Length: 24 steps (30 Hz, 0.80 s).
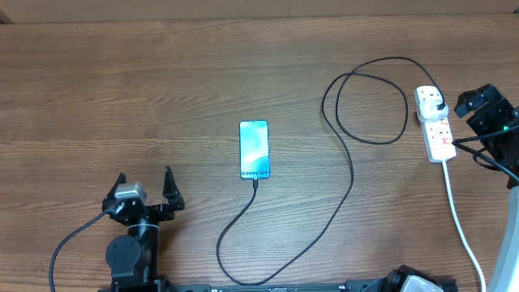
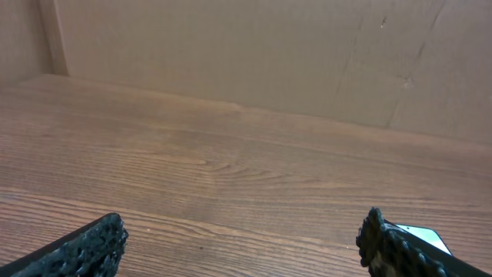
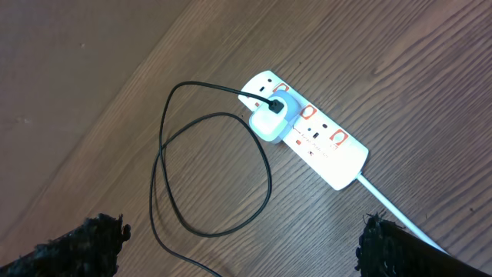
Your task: Plug charger to phone and switch on socket
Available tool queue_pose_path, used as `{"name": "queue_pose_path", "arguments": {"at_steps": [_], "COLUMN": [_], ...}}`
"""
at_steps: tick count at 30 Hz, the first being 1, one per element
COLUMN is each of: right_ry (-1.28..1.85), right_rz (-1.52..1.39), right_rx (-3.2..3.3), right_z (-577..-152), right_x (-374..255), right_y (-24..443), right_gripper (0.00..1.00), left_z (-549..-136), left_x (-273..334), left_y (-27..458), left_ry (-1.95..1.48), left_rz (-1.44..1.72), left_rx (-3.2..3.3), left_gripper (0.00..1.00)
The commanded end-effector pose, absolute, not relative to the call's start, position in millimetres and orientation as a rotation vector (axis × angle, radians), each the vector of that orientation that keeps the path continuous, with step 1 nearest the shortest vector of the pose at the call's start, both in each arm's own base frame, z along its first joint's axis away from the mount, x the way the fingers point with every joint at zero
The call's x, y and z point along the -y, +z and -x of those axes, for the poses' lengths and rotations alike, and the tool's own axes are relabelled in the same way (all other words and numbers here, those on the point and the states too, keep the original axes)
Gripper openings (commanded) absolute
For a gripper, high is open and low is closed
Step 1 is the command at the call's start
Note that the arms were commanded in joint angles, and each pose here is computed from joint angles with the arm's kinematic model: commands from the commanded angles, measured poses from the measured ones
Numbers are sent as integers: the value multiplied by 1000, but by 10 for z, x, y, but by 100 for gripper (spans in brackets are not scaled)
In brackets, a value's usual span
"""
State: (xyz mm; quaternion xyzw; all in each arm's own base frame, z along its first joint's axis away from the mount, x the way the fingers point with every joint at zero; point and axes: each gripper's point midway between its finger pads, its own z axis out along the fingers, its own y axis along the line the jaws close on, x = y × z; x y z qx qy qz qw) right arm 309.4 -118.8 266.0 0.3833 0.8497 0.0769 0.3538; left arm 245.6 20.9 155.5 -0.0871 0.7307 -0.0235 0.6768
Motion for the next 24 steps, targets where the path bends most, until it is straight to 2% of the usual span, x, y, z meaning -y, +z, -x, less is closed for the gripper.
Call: {"name": "queue_pose_path", "arguments": {"at_steps": [1, 17, 24], "right_ry": [189, 175, 197], "right_rz": [-991, -993, -863], "right_rx": [-2183, -2177, -2070], "right_z": [-3105, -3103, -3176], "right_x": [1205, 1226, 1062], "right_y": [2698, 2705, 2970], "right_gripper": [100, 100, 100], "left_z": [-2450, -2450, -2450], "left_x": [-237, -237, -237], "left_y": [1560, 1560, 1560], "left_ry": [-27, -27, -27], "left_rz": [191, 191, 191], "left_rx": [-1636, -1636, -1636], "left_gripper": [100, 100, 100]}}
